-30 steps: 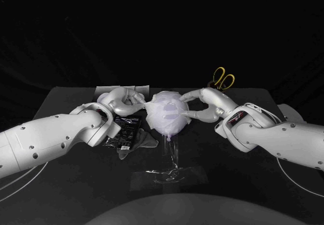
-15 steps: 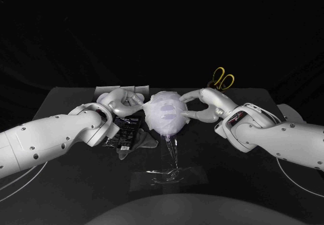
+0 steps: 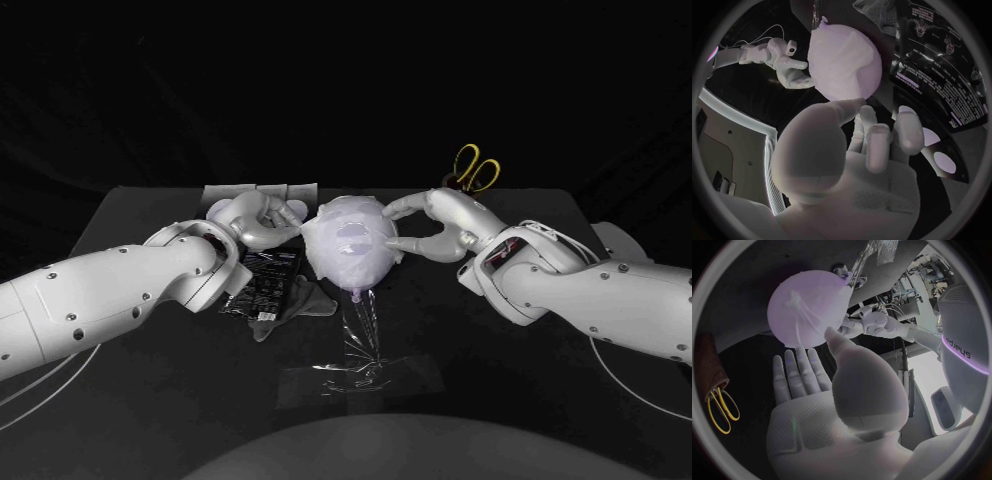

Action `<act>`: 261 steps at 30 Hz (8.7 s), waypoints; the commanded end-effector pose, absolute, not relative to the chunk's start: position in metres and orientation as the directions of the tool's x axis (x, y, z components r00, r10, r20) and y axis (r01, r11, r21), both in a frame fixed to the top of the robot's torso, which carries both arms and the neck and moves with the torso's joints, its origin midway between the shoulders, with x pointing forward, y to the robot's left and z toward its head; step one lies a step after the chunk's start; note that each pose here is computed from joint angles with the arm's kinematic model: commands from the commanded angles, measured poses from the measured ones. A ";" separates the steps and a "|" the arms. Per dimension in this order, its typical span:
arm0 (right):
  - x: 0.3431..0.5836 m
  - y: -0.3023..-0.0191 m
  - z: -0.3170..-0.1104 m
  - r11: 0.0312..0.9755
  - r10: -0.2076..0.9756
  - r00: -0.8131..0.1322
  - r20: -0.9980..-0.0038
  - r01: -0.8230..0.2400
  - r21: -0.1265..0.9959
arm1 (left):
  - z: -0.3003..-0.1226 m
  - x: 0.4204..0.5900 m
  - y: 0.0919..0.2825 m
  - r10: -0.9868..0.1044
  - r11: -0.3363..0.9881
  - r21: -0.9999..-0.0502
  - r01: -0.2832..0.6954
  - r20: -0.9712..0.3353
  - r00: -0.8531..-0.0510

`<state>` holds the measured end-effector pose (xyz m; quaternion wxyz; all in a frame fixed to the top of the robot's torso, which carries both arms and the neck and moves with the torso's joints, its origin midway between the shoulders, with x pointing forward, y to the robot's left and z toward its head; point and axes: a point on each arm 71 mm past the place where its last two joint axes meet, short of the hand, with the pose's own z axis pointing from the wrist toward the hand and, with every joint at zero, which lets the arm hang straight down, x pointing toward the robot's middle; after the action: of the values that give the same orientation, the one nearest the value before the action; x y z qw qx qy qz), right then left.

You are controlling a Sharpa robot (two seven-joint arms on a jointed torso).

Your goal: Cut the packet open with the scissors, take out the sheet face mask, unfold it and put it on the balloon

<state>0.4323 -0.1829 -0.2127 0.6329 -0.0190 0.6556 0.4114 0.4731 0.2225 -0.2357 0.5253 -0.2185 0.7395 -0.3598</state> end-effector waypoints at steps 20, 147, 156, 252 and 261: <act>0.432 -0.180 -0.213 0.657 0.488 -0.206 -0.848 -0.554 0.512 | -0.248 0.473 0.226 -0.668 0.677 -0.733 -0.059 -0.580 -0.467; 0.433 -0.173 -0.220 0.664 0.481 -0.223 -0.848 -0.538 0.519 | -0.214 0.514 0.184 -0.839 0.474 -0.874 -0.105 -0.411 -0.357; 0.433 -0.173 -0.220 0.665 0.480 -0.224 -0.848 -0.537 0.518 | -0.216 0.521 0.187 -0.810 0.526 -0.846 -0.086 -0.468 -0.353; 0.436 -0.168 -0.220 0.626 0.517 -0.246 -0.820 -0.545 0.558 | -0.221 0.478 0.161 -0.503 0.513 -0.666 0.542 -0.745 -0.438; 0.436 -0.165 -0.222 0.627 0.505 -0.265 -0.821 -0.542 0.560 | -0.226 0.478 0.162 -0.468 0.533 -0.663 0.526 -0.749 -0.470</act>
<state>0.4370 -0.1669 -0.2201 0.6150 -0.0006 0.6578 0.4348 0.4792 0.1638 -0.2231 0.5285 0.0078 0.6920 -0.4917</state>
